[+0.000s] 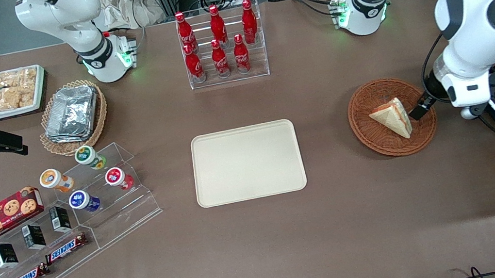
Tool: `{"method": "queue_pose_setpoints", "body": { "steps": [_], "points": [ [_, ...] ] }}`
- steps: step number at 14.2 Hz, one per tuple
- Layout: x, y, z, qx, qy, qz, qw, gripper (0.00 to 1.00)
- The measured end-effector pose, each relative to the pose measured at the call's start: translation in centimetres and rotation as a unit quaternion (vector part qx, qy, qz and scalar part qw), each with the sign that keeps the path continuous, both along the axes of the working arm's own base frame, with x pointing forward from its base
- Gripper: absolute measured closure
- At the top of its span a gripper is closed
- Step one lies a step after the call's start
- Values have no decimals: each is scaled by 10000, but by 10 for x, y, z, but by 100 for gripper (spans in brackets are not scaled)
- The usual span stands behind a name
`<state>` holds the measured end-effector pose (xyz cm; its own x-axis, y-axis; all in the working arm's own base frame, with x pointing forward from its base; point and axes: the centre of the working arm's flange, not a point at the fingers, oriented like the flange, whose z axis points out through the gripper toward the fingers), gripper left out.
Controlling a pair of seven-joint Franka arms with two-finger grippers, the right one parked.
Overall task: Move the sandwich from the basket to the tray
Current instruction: 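Lower the open left gripper over the wrapped sandwich in the basket, then close the left gripper on the sandwich and lift it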
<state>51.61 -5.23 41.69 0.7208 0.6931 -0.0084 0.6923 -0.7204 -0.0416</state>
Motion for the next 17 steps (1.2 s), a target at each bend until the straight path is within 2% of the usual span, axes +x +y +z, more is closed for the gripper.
{"method": "queue_pose_setpoints", "body": {
  "steps": [5,10,17],
  "points": [
    [-17,14,-47,10,121,317,9994,0],
    [-40,16,-107,-9,44,461,9989,0],
    [-67,26,-172,-29,82,548,9985,0]
  ]
}}
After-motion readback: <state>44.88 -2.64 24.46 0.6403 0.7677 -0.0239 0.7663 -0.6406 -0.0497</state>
